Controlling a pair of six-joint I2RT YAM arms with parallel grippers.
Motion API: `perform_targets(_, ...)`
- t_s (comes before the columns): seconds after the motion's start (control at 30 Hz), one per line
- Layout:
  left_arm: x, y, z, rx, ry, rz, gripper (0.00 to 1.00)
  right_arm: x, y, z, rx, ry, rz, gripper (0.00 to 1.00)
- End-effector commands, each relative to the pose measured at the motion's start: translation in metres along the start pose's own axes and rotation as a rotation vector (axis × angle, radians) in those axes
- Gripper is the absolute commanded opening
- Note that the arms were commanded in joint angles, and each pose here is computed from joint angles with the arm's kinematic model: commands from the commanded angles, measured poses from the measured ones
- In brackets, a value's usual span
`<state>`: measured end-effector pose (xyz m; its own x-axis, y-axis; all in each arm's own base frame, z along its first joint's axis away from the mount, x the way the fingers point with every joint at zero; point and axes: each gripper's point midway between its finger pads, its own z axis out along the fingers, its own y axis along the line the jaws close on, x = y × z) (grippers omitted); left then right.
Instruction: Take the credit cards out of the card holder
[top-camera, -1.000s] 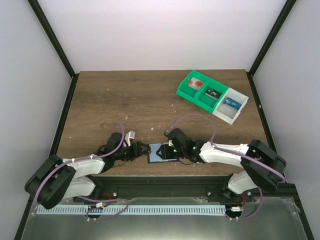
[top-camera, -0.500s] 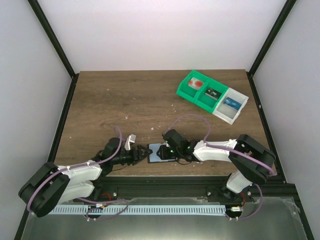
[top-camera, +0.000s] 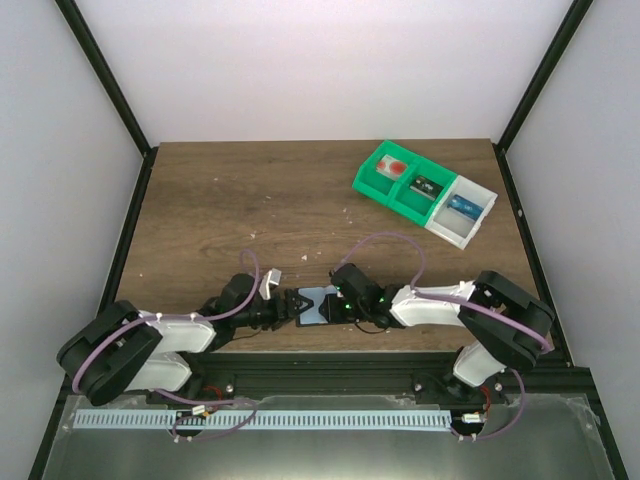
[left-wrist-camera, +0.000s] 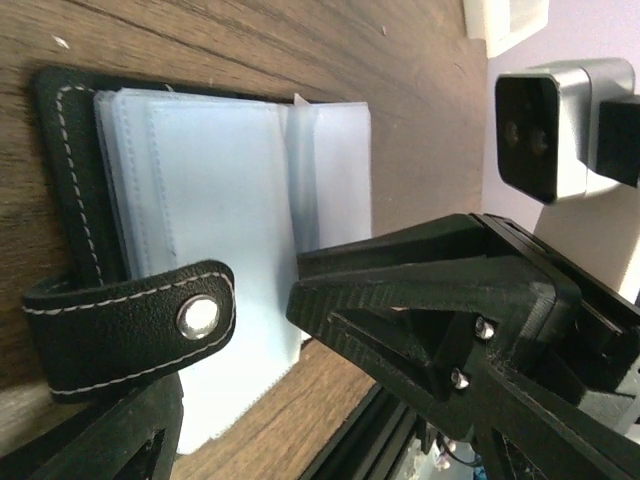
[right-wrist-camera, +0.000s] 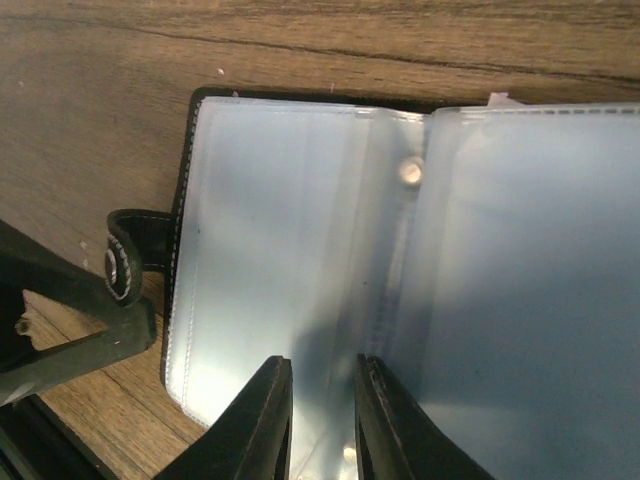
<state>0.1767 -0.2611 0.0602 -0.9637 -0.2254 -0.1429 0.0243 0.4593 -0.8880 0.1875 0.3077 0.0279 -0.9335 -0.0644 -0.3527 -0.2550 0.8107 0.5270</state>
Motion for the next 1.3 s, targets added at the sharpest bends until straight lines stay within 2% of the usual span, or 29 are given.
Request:
perform_targets(0.0, -0.013, -0.008, 0.003, 0.012, -0.057, 0.052, 0.8, 0.007, -0.005, 0.0, -0.006, -0.011, 0.01, 0.2)
perform_targets(0.3, -0.021, -0.005, 0.002, 0.003, -0.107, 0.037, 0.82, 0.012, -0.001, -0.002, -0.08, -0.03, 0.019, 0.18)
perform_targets(0.63, -0.02, 0.002, 0.011, -0.019, -0.091, -0.005, 0.82, 0.01, 0.001, -0.01, -0.114, -0.06, 0.03, 0.18)
perform_targets(1.27, -0.009, -0.035, 0.014, 0.121, -0.034, -0.023, 0.81, 0.012, 0.005, -0.012, -0.184, -0.09, 0.011, 0.17)
